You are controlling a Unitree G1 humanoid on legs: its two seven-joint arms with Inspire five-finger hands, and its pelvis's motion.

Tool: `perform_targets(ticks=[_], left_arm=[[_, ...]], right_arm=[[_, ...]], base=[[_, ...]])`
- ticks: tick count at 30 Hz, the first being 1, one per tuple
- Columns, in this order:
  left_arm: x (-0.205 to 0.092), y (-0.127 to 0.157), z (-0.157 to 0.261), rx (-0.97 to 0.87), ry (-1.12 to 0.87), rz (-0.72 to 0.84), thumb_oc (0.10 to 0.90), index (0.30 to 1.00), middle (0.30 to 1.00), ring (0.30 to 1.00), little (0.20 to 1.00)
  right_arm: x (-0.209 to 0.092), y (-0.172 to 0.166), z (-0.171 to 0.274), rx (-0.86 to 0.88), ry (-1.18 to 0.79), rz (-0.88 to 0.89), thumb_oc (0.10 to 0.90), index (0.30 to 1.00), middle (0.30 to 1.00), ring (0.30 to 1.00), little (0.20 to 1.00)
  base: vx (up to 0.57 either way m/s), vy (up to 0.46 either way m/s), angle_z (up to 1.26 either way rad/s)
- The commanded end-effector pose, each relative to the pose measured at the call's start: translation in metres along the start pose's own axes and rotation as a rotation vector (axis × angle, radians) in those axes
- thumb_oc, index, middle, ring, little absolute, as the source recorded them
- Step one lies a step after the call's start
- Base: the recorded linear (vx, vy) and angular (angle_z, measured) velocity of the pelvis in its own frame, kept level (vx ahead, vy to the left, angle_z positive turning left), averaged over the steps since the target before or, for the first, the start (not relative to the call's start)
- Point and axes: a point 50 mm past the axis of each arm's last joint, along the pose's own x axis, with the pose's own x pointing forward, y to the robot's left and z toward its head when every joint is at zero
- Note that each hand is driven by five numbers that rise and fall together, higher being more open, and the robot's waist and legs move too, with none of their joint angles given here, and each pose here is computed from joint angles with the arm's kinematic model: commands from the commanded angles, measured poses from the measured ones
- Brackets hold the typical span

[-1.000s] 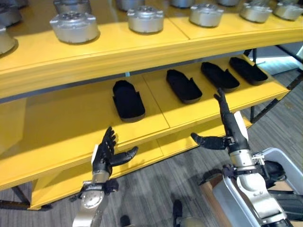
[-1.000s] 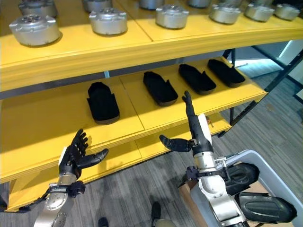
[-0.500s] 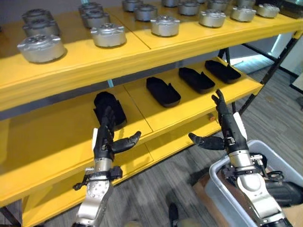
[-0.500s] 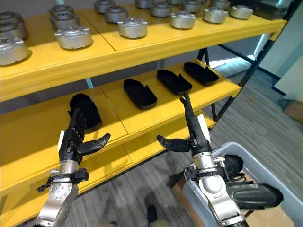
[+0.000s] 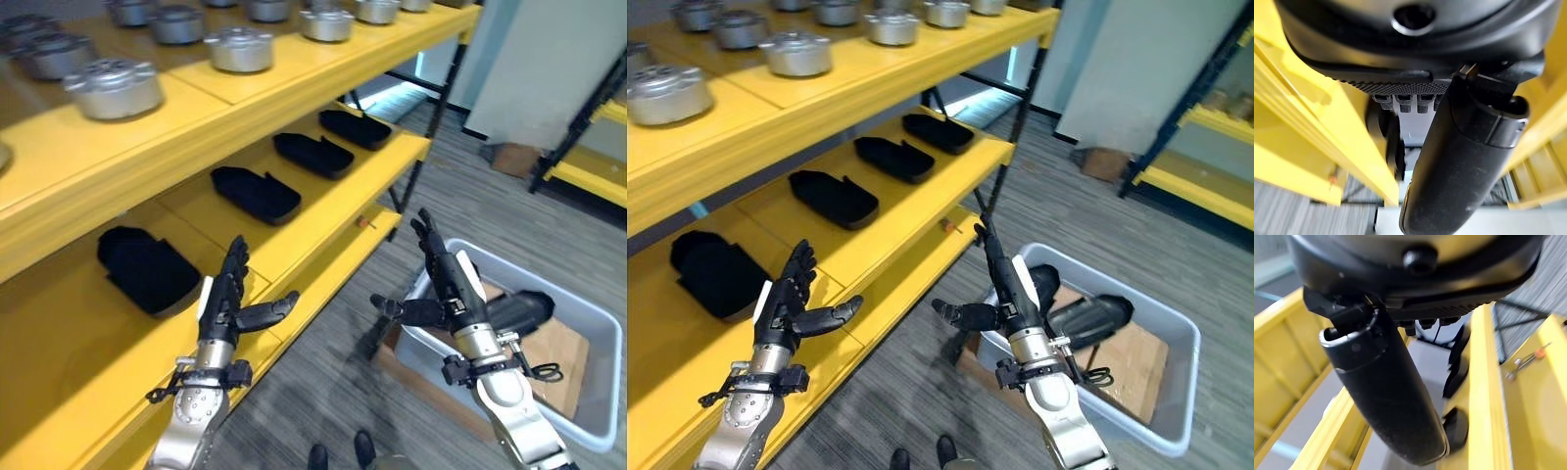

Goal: Move parts from the plastic box to the shelf.

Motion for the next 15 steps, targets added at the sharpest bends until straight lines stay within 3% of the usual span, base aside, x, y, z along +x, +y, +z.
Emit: perform_targets(ticks=[1,6,9,15], left_arm=[[0.014,-0.004,0.049,-0.027,-0.277,-0.036,0.9,1.0,1.0,1.0,1.0],[0.01,0.002,0.05,-0.017,-0.272,-0.028,0.9,1.0,1.0,1.0,1.0],[0.007,0.006,0.049,-0.004,-0.265,-0.01,0.9,1.0,1.0,1.0,1.0],[0.007,0.009,0.04,-0.04,-0.213,0.009,0.9,1.0,1.0,1.0,1.0]], right_arm=[[0.03,-0.002,0.049,-0.013,-0.293,-0.014,0.9,1.0,1.0,1.0,1.0],[0.04,0.008,0.052,-0.027,-0.305,0.011,0.9,1.0,1.0,1.0,1.0],[0.038,0.007,0.05,-0.035,-0.295,0.005,0.9,1.0,1.0,1.0,1.0],[0.027,-0.012,0.044,-0.073,-0.259,-0.038,0.9,1.0,1.0,1.0,1.0]], base=[[-0.15,0.018,-1.02],[-0.01,-0.07,-1.08],[0.08,-0.19,-0.42],[0.23,-0.422,-0.11]])
